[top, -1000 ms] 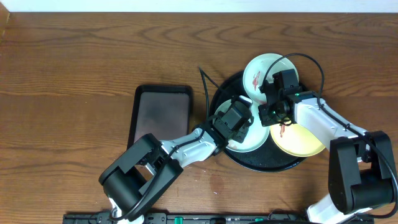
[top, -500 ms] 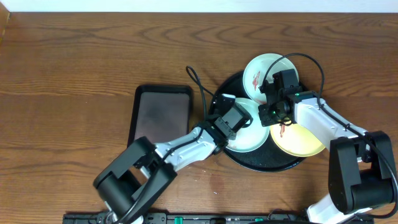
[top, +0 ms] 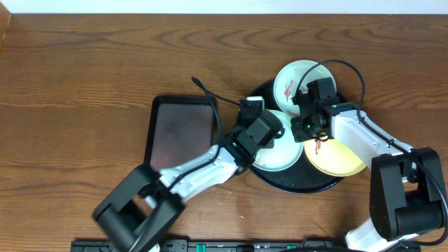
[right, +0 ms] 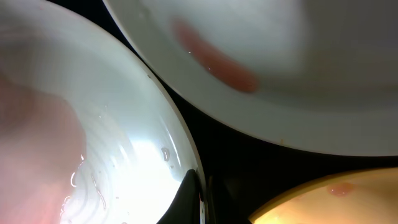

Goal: Clean dirty plates on tray and stack at the side
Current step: 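Scrub the green plate with the sponge in the left gripper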

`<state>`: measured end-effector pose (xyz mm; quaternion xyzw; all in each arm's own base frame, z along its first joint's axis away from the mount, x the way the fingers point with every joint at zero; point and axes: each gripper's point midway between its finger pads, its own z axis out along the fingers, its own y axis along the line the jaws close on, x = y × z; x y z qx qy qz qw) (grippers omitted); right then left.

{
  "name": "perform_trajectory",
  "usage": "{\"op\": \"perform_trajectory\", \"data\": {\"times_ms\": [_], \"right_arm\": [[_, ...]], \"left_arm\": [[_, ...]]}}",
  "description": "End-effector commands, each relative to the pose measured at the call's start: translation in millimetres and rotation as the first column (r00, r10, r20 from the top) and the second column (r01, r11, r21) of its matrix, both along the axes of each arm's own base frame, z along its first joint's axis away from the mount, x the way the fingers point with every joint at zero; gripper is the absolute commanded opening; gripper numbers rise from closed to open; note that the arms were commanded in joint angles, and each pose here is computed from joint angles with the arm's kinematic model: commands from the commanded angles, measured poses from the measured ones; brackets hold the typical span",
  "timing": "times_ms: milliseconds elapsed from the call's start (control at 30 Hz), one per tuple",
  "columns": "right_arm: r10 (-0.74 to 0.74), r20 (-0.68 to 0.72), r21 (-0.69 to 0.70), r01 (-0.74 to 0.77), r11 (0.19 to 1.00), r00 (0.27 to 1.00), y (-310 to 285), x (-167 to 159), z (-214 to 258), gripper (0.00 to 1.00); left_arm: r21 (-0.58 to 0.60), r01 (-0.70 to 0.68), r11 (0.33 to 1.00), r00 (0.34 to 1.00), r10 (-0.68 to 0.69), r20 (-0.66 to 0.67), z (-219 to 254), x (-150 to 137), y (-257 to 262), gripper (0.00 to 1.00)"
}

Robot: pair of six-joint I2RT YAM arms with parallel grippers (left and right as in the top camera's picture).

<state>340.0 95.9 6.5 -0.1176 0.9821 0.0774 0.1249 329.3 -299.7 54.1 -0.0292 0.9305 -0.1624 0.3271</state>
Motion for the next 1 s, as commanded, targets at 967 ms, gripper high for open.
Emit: {"op": "perform_trajectory", "data": {"times_ms": [967], "right_arm": [[0.012, -0.012, -0.002, -0.012, 1.000, 1.000, 1.7, -1.9, -2.5, 0.01]], "left_arm": [[-0.199, -0.053, 0.978, 0.992, 0.029, -0.126, 13.7, -7.2, -10.9, 0.08]]}}
